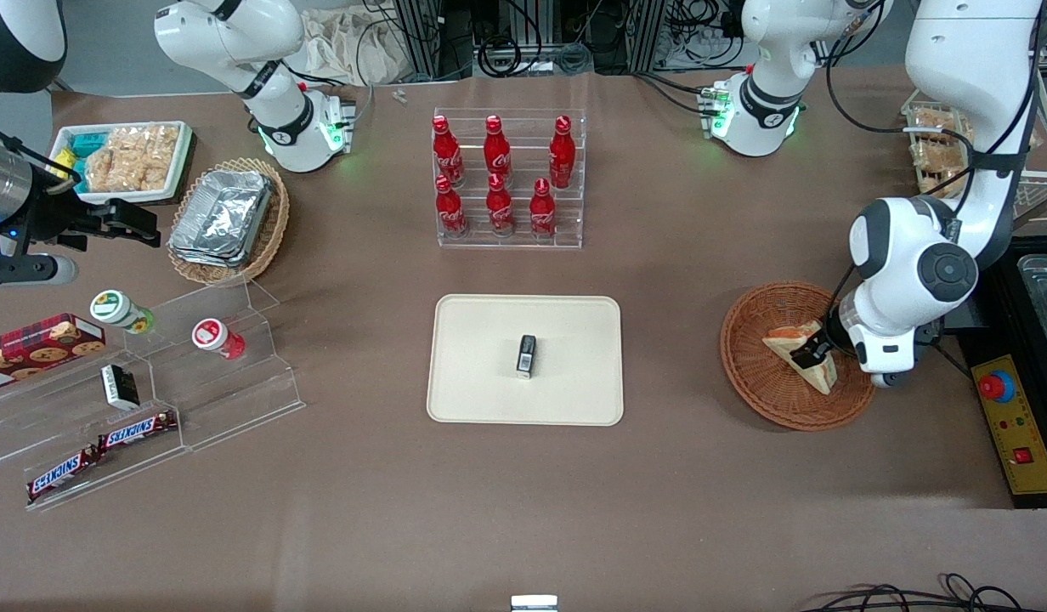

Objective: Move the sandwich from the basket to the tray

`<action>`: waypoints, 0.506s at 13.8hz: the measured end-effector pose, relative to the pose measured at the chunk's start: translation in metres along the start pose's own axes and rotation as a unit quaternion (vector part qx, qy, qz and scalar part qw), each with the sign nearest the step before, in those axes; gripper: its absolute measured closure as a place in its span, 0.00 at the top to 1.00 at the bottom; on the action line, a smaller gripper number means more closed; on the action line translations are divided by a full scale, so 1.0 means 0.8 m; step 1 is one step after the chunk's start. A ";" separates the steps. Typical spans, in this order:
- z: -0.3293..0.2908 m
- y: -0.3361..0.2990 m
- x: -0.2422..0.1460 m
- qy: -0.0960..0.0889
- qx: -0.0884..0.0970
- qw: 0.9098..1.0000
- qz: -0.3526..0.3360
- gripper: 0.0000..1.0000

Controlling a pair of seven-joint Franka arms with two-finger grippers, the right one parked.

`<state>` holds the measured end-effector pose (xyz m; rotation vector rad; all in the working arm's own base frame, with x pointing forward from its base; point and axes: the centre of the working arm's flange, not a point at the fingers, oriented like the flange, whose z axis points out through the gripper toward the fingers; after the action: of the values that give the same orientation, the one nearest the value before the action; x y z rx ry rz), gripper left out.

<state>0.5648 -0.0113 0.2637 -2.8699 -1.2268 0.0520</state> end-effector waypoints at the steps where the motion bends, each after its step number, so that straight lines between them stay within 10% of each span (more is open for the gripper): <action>1: 0.004 0.000 0.000 -0.002 0.002 1.000 0.000 0.74; 4: 0.008 0.000 0.000 -0.004 0.003 1.000 0.000 0.42; 7: -0.009 0.005 0.004 -0.003 0.004 1.000 0.000 0.31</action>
<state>0.5706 -0.0119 0.2709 -2.8654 -1.2232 0.0658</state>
